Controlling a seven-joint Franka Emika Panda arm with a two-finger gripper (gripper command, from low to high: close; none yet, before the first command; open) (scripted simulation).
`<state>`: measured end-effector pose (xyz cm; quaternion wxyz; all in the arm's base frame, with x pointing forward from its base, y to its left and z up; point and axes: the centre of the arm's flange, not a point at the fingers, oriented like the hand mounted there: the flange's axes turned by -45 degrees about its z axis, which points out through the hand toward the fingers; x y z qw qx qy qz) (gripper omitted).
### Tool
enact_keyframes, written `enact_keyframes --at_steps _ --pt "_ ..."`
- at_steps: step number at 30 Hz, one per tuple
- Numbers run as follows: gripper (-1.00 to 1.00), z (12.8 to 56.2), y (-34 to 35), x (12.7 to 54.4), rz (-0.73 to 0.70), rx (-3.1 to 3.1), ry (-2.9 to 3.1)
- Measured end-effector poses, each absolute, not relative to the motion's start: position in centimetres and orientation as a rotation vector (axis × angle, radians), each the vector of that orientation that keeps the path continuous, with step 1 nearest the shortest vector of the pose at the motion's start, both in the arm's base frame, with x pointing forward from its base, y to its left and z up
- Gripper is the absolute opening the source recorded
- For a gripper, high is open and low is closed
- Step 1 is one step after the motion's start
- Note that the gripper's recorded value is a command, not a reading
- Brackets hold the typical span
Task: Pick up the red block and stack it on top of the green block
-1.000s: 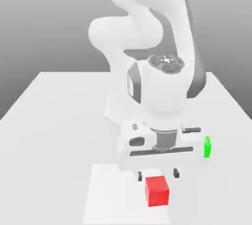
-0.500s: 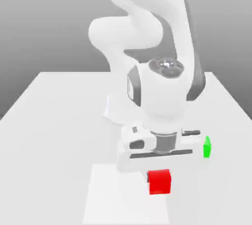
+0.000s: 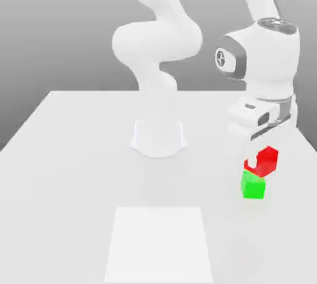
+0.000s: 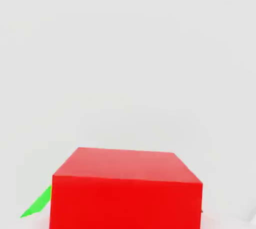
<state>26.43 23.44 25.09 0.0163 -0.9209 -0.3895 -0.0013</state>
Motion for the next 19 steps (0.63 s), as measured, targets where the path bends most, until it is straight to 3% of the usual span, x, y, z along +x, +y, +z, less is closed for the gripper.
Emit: enact_keyframes --at_steps 4,16,17,19 --pt "-1.00 24.4 24.3 23.2 -0.001 -2.815 -1.395" --pt "-1.00 18.6 24.3 23.1 -0.004 -2.814 -1.412" --pt "1.00 18.2 24.2 23.0 -0.002 -2.812 -1.409" --pt "1.00 18.2 24.2 23.1 -0.002 -2.814 -1.405"
